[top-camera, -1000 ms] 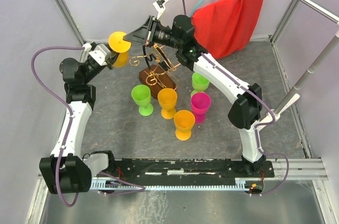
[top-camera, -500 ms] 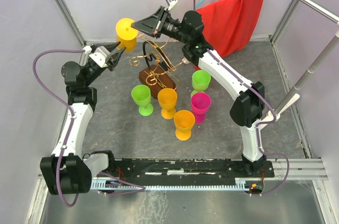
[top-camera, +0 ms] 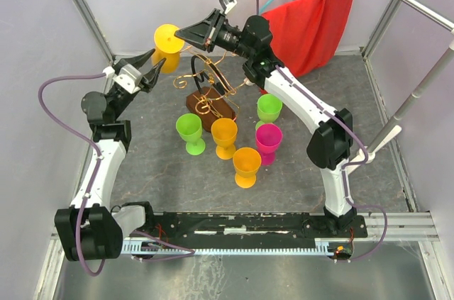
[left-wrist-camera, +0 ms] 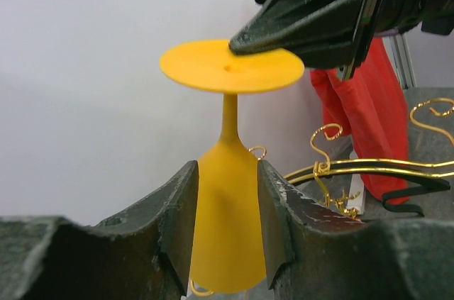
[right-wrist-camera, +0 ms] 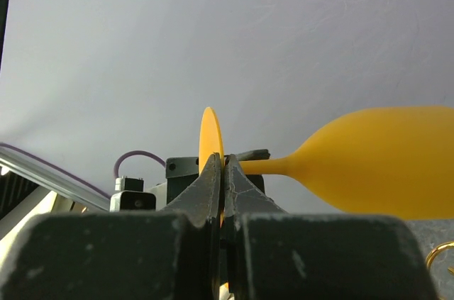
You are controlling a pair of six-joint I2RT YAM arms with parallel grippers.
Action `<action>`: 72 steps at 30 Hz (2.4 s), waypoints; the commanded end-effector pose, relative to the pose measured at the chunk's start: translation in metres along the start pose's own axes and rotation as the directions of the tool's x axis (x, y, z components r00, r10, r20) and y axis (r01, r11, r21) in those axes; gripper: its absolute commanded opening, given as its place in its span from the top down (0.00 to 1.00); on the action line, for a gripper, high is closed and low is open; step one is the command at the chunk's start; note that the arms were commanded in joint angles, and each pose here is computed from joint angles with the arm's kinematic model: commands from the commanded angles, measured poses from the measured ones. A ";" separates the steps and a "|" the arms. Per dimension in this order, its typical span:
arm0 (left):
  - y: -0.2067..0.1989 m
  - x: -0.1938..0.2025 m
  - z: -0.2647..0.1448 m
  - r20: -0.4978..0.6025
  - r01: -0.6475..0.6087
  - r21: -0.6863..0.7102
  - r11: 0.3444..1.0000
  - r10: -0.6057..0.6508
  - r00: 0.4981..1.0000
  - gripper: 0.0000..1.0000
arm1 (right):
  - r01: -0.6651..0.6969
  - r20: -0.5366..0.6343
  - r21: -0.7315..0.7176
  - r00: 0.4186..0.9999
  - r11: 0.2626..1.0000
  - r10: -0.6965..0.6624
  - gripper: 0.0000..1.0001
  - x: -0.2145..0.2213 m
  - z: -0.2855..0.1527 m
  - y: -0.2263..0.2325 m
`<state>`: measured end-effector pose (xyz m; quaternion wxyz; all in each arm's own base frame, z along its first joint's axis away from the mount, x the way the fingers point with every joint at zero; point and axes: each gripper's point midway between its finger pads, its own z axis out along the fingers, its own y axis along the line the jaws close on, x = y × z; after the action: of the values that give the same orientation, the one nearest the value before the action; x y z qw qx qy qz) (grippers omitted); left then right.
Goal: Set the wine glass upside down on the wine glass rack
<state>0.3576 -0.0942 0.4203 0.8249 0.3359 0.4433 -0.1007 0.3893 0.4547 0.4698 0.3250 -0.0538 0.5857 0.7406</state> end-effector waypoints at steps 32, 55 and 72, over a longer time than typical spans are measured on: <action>-0.001 0.013 0.017 0.058 0.078 0.042 0.996 -0.080 0.995 0.55 | -0.054 -0.070 -0.147 0.997 0.988 0.044 0.99 0.016 0.010 0.022; 0.001 0.019 0.018 0.033 0.072 0.038 0.997 -0.073 0.997 0.97 | -0.032 -0.078 -0.148 0.997 0.989 0.021 0.85 0.011 0.006 0.026; 0.036 0.027 0.013 -0.089 0.057 -0.086 0.995 -0.065 0.994 0.97 | 0.175 -0.079 0.051 0.982 0.983 -0.170 0.48 -0.015 -0.033 -0.002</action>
<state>0.4016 -0.0891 0.3841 0.7894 0.2993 0.5166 -0.1427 0.4084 0.4436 0.4290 0.3071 -0.0751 0.6209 0.7173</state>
